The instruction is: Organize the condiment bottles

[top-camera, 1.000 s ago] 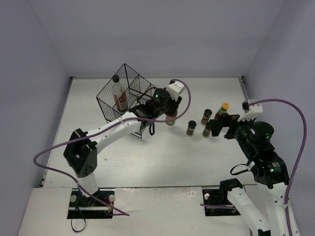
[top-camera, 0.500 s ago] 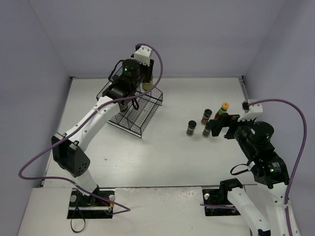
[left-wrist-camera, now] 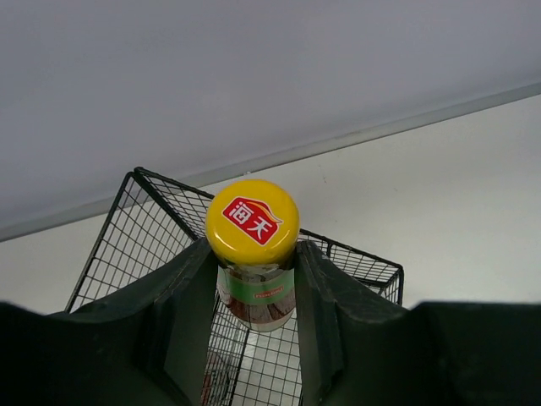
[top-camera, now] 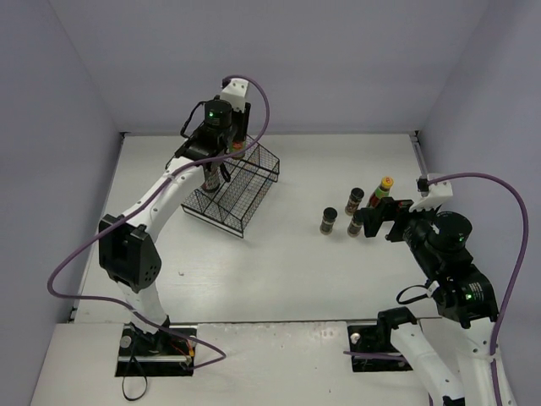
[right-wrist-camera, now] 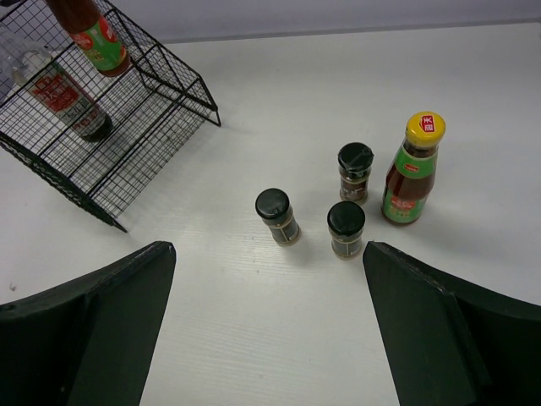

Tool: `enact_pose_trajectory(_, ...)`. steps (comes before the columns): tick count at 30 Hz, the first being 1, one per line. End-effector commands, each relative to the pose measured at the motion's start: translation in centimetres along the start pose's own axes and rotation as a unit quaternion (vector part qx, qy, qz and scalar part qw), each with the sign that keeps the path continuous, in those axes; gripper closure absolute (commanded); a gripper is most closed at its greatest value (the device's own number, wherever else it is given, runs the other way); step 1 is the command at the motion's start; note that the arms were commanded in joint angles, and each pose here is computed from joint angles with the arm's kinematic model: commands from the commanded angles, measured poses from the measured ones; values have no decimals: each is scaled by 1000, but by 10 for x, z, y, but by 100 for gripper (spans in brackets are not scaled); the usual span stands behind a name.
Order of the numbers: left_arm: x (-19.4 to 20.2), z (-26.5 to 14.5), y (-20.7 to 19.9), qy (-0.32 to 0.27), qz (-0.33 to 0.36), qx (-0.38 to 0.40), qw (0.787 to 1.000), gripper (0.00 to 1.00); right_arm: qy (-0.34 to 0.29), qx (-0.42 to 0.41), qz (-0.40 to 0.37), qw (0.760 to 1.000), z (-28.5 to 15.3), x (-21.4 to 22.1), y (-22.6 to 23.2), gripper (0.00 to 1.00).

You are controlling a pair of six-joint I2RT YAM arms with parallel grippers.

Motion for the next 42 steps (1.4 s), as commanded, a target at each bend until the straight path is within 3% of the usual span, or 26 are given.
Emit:
enact_pose_trajectory(1,-67,-14,-3,-149,-41,28,988,100,-37,-2,1,999,-1,-17,1,0)
enact_pose_trajectory(9,-35,8,-3,-129,-37,26,991,94,-36,-2,0,999,1,-17,1,0)
enact_pose_trajectory(22,13,27,3,-100,-39,14,994,71,-33,1,-3,999,6,-15,0,0)
enact_pose_trajectory(26,17,26,3,-95,-44,16,994,51,-33,4,-4,999,6,-15,-1,0)
enact_pose_trajectory(32,17,18,6,-99,-46,13,994,31,-31,9,-4,999,8,-15,-1,0)
enact_pose_trajectory(37,0,0,7,-114,-52,14,992,30,-24,32,4,999,14,-18,-5,0)
enact_pose_trajectory(42,-27,-40,8,-98,-74,25,992,30,-2,111,21,994,31,-20,-18,0)
Point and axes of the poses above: each gripper's point midway between its finger pads, its own z axis out along the fingers, its own y axis along the line the jaws close on, x = y × z, the point moved 9 cm from there along -z, back along the fingers, and after that the axes turned 10 degrees about -z, right-handed, at the moved point
